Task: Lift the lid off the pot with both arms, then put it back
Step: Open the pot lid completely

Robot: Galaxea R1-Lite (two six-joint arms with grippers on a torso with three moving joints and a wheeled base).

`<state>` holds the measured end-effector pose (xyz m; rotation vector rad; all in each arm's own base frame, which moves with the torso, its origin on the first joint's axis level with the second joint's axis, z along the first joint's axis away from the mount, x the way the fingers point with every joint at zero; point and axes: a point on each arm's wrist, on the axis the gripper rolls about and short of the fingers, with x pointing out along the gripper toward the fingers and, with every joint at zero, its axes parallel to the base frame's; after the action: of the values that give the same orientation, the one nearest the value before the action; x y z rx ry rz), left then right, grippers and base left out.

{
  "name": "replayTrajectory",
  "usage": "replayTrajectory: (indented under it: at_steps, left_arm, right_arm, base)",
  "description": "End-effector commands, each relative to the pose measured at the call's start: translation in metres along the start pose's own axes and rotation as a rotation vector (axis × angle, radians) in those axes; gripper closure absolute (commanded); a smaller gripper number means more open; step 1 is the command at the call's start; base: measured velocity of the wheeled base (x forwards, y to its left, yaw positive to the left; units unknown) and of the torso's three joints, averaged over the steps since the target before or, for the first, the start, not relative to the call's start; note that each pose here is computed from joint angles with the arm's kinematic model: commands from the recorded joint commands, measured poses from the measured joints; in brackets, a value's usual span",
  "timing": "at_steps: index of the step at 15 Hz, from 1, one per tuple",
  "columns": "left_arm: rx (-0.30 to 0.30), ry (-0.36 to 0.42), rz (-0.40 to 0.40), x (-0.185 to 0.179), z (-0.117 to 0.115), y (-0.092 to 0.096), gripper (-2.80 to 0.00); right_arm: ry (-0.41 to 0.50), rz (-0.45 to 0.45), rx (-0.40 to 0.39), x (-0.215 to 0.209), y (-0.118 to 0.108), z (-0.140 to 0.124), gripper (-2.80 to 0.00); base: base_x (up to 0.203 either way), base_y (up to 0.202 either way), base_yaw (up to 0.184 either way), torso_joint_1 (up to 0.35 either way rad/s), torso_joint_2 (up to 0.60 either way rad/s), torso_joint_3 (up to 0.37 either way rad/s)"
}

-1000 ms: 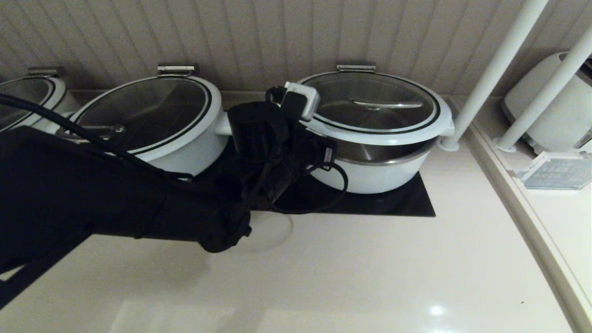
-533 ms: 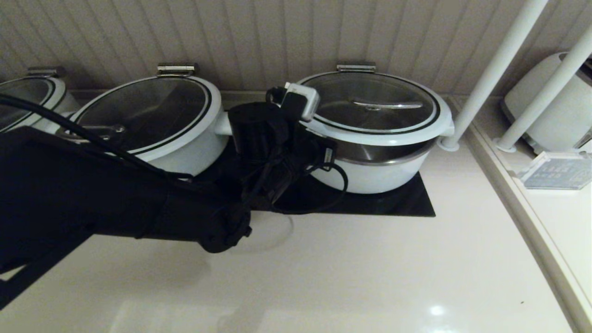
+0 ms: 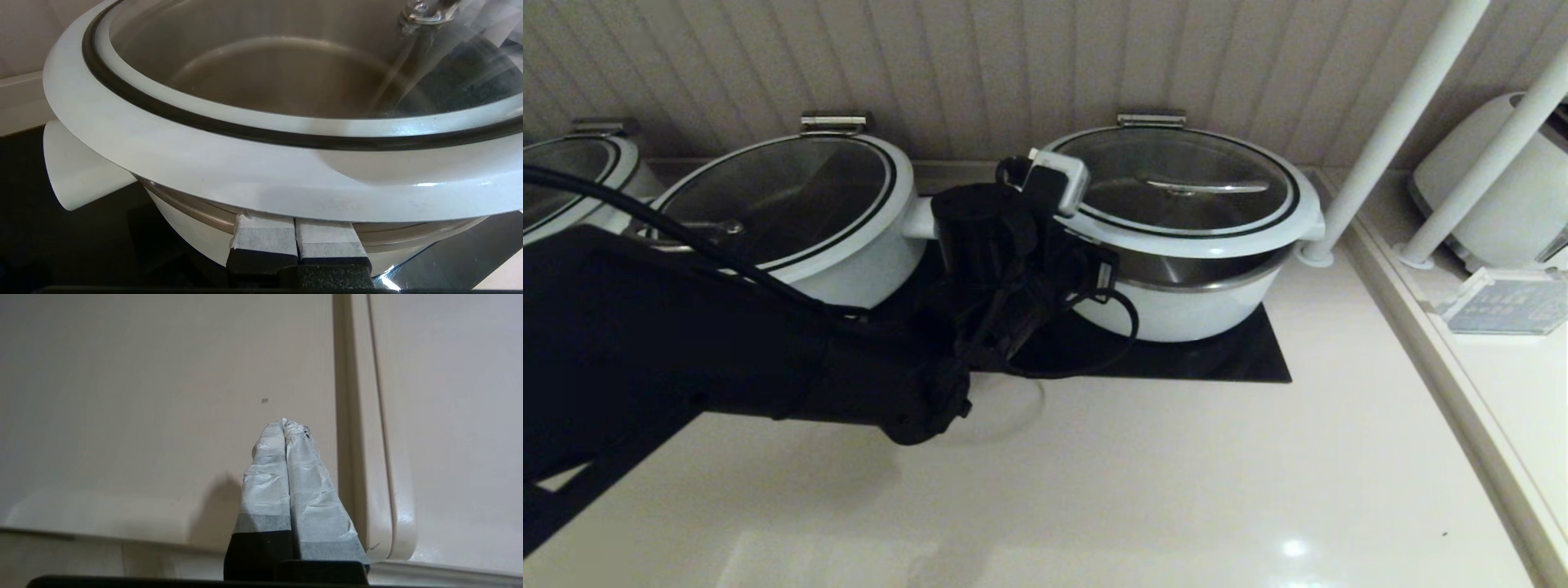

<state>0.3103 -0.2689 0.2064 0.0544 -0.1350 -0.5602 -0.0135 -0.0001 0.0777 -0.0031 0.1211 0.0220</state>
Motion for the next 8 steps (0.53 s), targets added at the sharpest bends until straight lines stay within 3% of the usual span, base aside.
replayTrajectory:
  at_steps: [1,8]
  left_arm:
    - [0.000,-0.005,0.003,0.000,0.001,0.001,0.00]
    - [-0.007,-0.042,0.012,0.001,0.013,0.004,0.00]
  right_arm:
    - [-0.115,-0.005,0.001,-0.009,0.000,-0.003,0.00]
    - [-0.121,-0.008,0.002,-0.009,0.000,-0.003,0.00]
  base:
    - [0.000,0.000,0.000,0.000,0.00,0.000]
    - [0.000,0.000,0.000,0.000,0.00,0.000]
